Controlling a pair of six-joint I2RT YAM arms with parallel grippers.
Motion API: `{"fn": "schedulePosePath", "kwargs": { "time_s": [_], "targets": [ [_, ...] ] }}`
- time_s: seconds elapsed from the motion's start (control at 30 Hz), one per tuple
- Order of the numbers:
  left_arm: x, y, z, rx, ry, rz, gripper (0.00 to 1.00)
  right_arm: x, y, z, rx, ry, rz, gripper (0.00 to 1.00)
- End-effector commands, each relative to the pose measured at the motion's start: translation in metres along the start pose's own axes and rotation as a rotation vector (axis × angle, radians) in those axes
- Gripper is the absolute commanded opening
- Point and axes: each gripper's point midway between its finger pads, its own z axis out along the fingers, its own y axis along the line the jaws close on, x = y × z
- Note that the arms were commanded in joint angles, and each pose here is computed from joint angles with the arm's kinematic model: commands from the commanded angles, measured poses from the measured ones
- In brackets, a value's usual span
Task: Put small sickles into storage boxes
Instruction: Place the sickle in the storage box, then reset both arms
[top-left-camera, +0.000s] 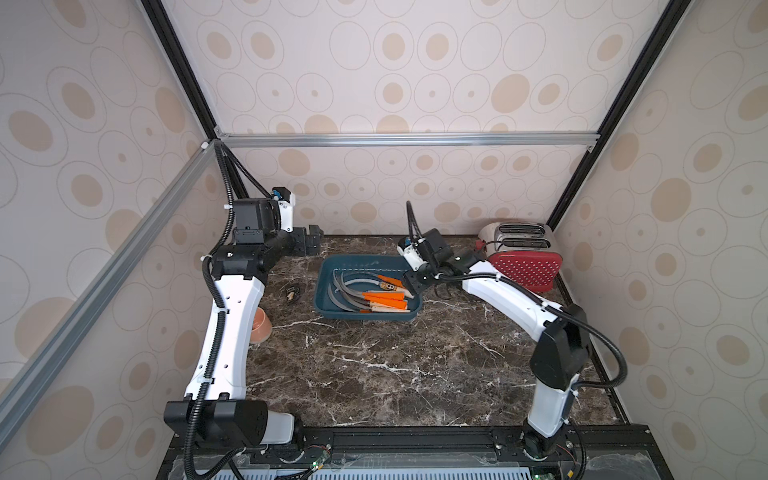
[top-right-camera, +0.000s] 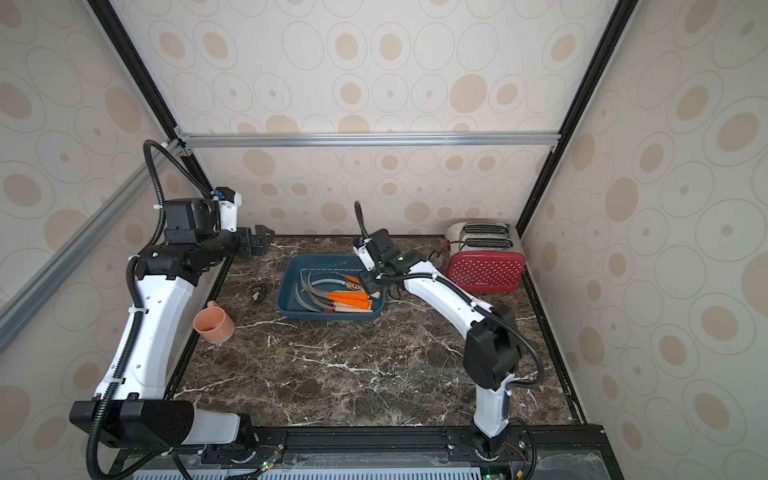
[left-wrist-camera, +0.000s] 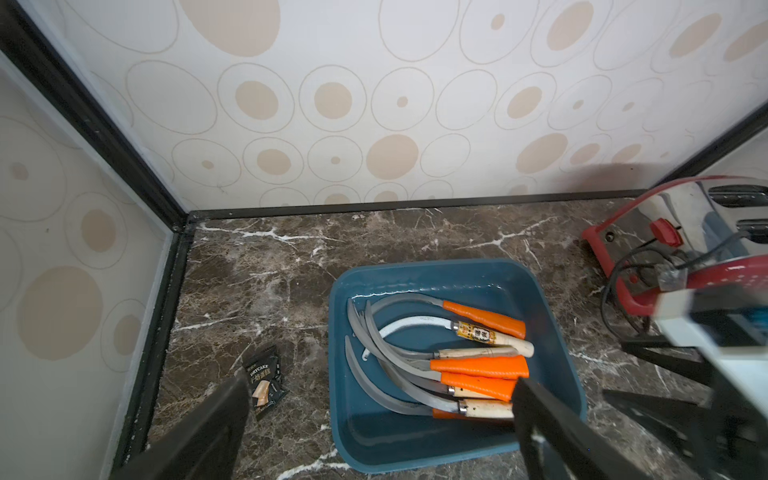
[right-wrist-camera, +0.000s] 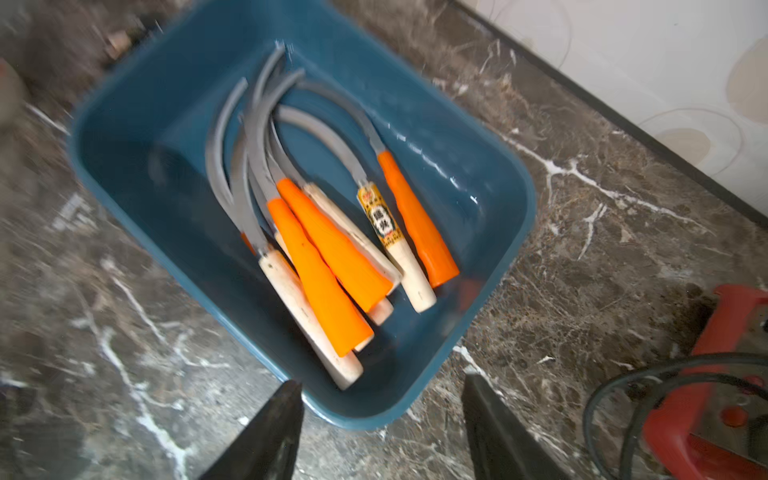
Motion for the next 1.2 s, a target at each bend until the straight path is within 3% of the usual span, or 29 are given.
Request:
{"fn": "schedulePosePath", "kwargs": {
  "time_s": [0.0,0.23,0.53,0.6,0.63,0.7,0.9,1.07,1.17],
  "targets": [
    [-0.011,0.009,0.003,-0.065,-0.059,-0.021,0.99,-0.026,0.019,-0.019,-0.145,-0.17,0.082,0.65],
    [-0.007,0.0,0.016,-0.142,-0.096,0.062,0.99,-0.018,0.012,-0.043,-0.119,-0.171,0.043,0.65],
    [0.008,-0.005,0.023,-0.18,-0.149,0.085,0.99,0.007,-0.018,-0.062,-0.251,-0.202,0.245,0.69],
    [0.012,-0.004,0.027,-0.189,-0.158,0.089,0.99,0.009,-0.03,-0.07,-0.259,-0.237,0.305,0.83],
    [0.014,-0.003,0.029,-0.193,-0.163,0.09,0.99,0.011,-0.034,-0.073,-0.266,-0.252,0.336,0.98],
    [0.021,-0.006,0.036,-0.184,-0.163,0.092,0.99,0.013,-0.046,-0.082,-0.267,-0.288,0.396,1.0],
    [0.041,-0.012,0.061,-0.141,-0.193,0.105,0.99,0.023,-0.075,-0.113,-0.094,-0.408,0.397,1.0],
    [0.061,0.008,0.08,-0.243,-0.196,0.124,0.99,0.031,-0.08,-0.12,-0.025,-0.447,0.296,1.0],
    [0.081,0.02,0.082,-0.3,-0.214,0.105,0.99,0.038,-0.09,-0.113,0.027,-0.438,0.305,1.0]
  ]
}}
